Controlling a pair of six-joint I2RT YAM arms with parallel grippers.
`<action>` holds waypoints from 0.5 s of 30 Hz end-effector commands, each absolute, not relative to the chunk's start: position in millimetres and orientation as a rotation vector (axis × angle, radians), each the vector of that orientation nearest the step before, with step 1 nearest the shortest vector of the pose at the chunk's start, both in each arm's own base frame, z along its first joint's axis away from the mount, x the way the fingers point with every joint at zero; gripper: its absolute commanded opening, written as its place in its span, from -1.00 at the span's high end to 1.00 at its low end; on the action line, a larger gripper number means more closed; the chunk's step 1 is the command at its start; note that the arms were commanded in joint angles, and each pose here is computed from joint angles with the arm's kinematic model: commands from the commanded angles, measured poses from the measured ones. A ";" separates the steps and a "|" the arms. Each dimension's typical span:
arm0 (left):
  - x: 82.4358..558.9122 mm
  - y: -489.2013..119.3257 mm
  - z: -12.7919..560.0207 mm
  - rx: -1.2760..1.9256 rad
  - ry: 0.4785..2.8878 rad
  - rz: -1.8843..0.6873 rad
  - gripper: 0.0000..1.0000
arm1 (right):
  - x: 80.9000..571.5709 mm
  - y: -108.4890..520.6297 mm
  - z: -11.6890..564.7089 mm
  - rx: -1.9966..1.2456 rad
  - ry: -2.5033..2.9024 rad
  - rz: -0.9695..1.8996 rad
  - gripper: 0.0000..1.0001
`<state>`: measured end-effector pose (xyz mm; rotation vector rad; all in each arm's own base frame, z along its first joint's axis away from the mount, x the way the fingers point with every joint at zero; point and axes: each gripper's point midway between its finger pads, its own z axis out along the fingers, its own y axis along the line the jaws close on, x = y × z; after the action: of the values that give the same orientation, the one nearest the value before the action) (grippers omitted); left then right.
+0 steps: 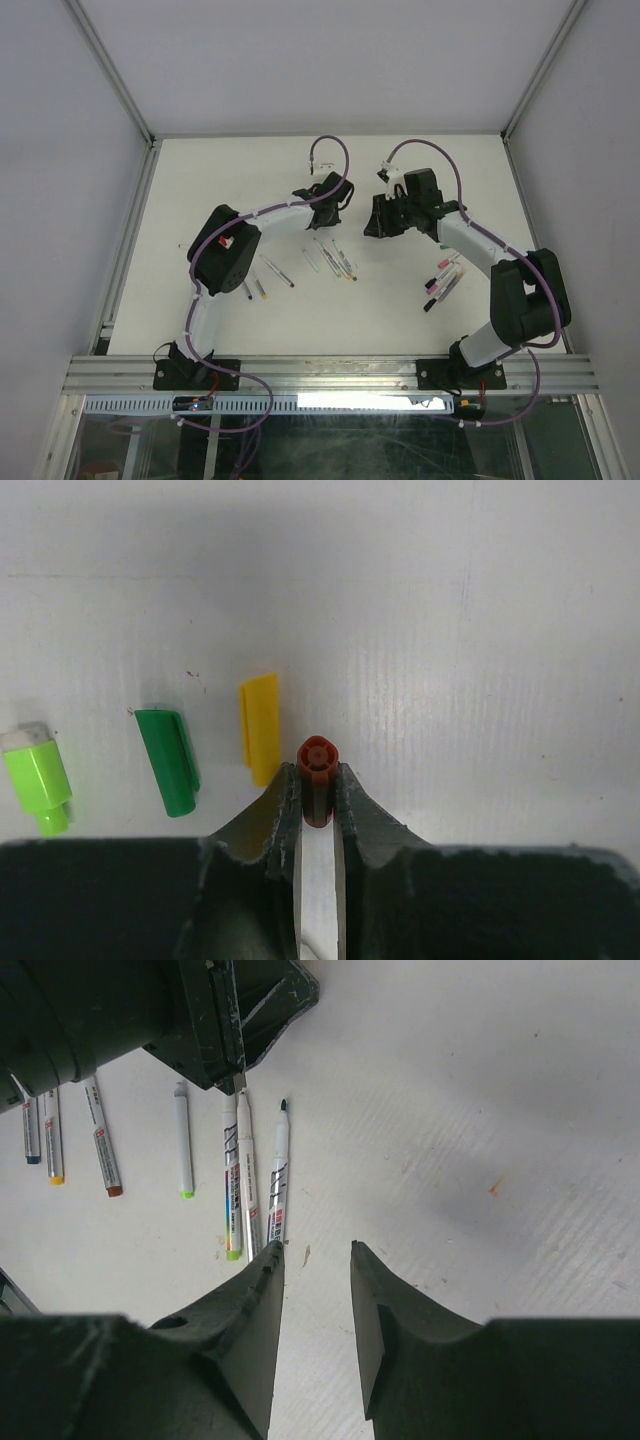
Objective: Open the pen caps
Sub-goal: Place the pen cap at the center of the board.
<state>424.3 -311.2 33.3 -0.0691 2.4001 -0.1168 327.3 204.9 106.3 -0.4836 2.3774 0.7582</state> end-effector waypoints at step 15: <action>433.0 -326.6 52.9 -0.019 2.363 -0.148 0.52 | 335.8 205.5 135.5 -0.497 2.278 0.779 0.29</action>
<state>425.1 -310.7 30.9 -0.0453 2.4105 -0.0968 327.8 203.6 106.7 -0.4785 2.3771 0.7638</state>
